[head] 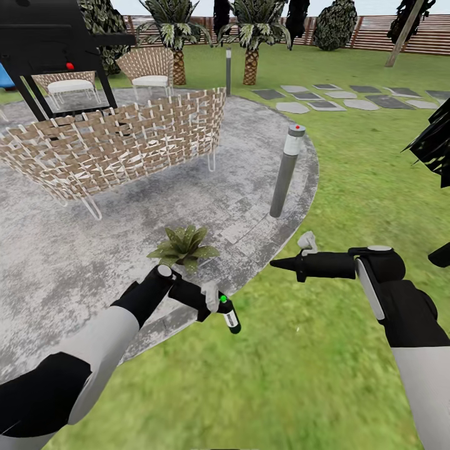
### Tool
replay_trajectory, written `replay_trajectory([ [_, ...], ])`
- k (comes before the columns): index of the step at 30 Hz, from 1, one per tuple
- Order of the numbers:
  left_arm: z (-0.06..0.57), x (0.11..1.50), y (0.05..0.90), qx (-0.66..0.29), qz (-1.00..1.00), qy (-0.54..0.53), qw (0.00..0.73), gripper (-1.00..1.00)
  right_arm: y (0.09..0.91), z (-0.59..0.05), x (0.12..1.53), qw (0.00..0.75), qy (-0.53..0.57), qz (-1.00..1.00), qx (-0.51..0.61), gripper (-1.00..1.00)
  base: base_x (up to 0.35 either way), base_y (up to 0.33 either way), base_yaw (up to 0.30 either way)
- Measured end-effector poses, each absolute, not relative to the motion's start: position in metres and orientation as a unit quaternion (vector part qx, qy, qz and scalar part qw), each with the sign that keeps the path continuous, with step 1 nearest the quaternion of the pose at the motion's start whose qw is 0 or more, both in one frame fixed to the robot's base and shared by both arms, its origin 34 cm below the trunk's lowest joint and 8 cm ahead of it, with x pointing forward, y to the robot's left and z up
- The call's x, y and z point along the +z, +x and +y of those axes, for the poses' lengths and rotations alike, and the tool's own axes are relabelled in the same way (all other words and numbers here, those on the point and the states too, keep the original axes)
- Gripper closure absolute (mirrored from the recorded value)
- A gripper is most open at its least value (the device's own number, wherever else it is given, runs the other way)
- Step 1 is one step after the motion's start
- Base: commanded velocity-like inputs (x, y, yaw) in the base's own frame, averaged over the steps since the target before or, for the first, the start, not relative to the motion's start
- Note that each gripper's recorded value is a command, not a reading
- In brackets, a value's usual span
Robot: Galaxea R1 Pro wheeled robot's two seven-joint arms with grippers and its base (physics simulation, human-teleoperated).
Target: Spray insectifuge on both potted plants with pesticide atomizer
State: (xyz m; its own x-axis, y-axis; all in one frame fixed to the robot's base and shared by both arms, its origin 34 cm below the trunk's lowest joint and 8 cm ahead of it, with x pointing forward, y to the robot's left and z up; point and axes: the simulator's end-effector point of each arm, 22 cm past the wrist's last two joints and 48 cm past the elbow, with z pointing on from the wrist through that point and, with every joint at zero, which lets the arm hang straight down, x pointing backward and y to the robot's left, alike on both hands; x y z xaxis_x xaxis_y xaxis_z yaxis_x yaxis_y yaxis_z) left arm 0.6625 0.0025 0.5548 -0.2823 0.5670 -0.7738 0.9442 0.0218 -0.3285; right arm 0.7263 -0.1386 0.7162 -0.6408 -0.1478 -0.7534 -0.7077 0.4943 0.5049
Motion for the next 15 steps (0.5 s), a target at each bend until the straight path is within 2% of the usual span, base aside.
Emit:
replay_trajectory([
  [15,-0.024,0.578,0.674,-0.427,0.661,0.568,0.239,1.0,0.726,-0.137,0.715,0.327,-0.268,0.799,0.427,1.0,0.0,0.0,0.0],
])
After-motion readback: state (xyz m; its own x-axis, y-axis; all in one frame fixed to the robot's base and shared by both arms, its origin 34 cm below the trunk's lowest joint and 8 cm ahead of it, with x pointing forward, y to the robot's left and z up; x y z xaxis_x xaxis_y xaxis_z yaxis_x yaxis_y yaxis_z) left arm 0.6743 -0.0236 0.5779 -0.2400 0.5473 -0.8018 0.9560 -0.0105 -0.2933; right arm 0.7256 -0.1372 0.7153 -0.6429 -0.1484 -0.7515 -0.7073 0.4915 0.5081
